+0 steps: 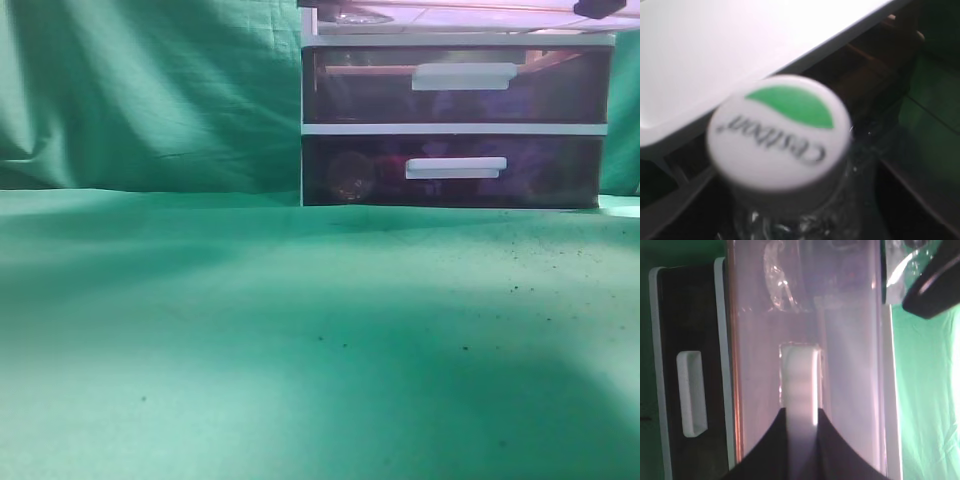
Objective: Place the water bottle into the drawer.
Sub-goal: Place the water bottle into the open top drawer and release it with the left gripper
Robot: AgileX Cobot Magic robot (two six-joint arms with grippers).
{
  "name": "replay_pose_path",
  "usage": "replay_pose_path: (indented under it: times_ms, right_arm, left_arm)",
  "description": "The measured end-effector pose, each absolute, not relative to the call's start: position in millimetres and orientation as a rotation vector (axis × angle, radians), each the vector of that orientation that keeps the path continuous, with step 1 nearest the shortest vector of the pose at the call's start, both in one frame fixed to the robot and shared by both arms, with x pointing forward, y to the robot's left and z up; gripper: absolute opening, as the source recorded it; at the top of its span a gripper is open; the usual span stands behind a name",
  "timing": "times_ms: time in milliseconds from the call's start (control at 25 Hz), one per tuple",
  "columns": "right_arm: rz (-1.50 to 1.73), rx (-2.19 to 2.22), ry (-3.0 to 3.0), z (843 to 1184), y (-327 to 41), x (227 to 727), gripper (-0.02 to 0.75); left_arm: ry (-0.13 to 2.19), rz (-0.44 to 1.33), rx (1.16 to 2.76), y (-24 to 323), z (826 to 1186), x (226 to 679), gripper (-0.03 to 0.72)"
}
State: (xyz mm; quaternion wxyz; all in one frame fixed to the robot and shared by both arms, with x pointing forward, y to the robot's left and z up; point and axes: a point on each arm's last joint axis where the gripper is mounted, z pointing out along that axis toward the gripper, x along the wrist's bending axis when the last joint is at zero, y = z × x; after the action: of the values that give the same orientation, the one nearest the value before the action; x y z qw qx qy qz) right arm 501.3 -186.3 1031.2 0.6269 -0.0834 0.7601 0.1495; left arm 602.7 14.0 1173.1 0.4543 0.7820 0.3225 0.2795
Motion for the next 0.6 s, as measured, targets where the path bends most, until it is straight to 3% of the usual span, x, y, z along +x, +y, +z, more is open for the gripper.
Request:
replay_pose_path:
  times_ms: [80, 280, 360, 600]
  right_arm:
    - [0.343, -0.187, 1.744, 1031.1, -186.5, 501.3, 0.08]
    - [0.343, -0.185, 1.745, 1031.1, -186.6, 501.4, 0.08]
    - [0.343, -0.183, 1.747, 1031.0, -186.7, 501.4, 0.08]
    - [0.344, -0.181, 1.747, 1030.9, -186.8, 501.4, 0.08]
  left_arm:
    - [0.802, 0.654, 1.896, 11.9, 1175.2, 601.9, 0.625]
    - [0.776, 0.635, 1.792, 5.8, 1183.7, 601.5, 0.618]
    - [0.763, 0.631, 1.727, 2.9, 1187.3, 603.0, 0.563]
    - [0.711, 0.62, 1.545, -21.2, 1177.3, 612.4, 0.568]
